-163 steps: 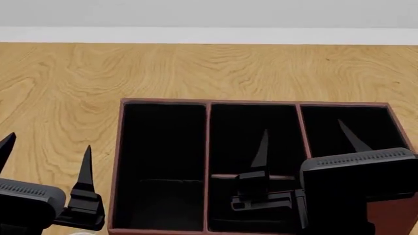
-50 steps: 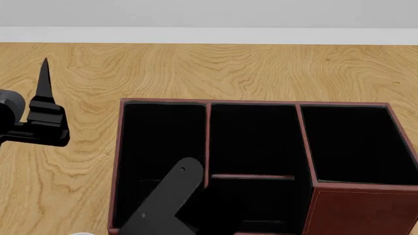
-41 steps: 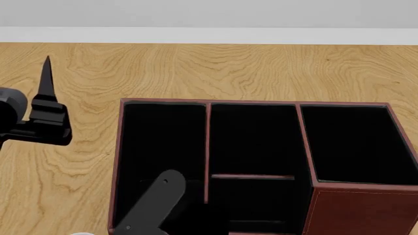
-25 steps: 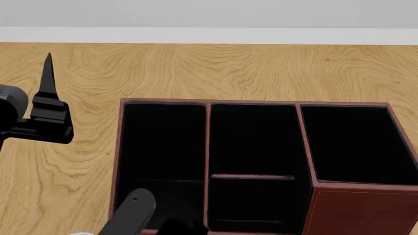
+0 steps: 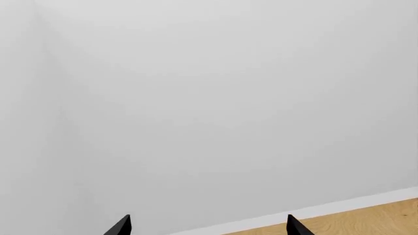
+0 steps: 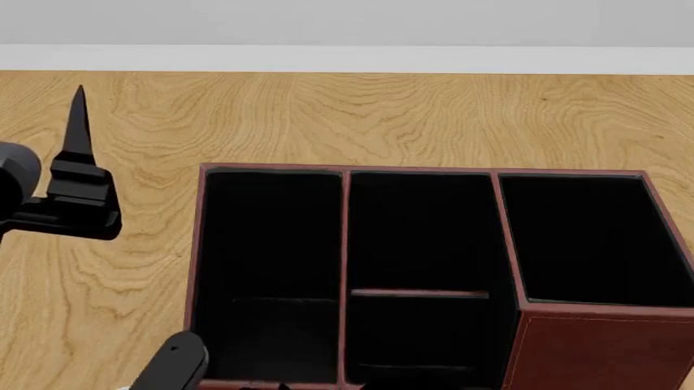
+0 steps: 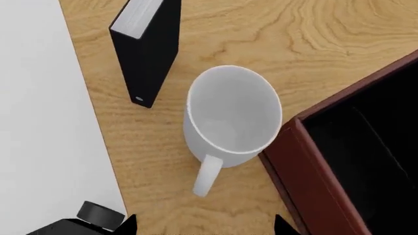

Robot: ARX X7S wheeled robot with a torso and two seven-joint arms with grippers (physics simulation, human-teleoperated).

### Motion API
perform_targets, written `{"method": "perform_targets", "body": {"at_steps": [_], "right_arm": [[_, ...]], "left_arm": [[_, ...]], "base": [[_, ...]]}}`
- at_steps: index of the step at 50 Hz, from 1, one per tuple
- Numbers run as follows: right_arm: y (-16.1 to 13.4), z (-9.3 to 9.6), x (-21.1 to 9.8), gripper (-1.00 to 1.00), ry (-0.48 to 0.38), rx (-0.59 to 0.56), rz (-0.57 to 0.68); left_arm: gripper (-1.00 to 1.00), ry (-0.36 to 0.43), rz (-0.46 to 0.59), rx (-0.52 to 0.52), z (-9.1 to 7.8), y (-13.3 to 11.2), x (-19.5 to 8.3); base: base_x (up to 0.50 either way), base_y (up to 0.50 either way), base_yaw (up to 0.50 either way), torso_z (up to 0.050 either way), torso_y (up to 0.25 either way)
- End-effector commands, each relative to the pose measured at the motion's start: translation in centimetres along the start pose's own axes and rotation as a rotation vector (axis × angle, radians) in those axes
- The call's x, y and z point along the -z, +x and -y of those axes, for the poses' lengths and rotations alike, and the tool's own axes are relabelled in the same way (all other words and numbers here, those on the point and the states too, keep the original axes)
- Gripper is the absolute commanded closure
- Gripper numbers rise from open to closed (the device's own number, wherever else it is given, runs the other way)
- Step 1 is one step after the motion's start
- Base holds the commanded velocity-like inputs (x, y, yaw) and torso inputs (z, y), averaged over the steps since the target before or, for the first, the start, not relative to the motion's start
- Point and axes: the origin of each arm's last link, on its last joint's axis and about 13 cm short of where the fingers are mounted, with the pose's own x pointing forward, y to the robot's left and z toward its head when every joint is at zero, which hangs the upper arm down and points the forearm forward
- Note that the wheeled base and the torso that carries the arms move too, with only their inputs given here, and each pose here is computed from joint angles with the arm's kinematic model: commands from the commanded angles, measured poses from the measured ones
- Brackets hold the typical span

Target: Pick up the white mug and place it to the right of the caddy.

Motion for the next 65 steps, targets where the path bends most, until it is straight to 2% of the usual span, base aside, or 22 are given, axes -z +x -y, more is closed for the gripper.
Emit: {"method": "perform_targets", "body": {"at_steps": [1, 26, 65], "right_arm": [[1.3, 0.4, -0.3, -1.0, 0.007, -0.037, -0.042], [4.1, 2.5, -0.6, -1.0, 0.052, -0.077, -0.09], [8.7, 4.5, 0.4, -1.0, 0.13, -0.148, -0.163]], "left_arm": [[-1.0, -0.004, -0.003, -0.002, -0.2, 0.0, 0.2], [-1.0, -0.002, 0.002, -0.007, -0.7, 0.2, 0.7], [-1.0, -0.01, 0.001, -0.01, -0.6, 0.3, 0.9]], "base": [[0.0, 0.0, 0.0, 0.0, 0.0], [0.0, 0.0, 0.0, 0.0, 0.0], [0.0, 0.0, 0.0, 0.0, 0.0]]}}
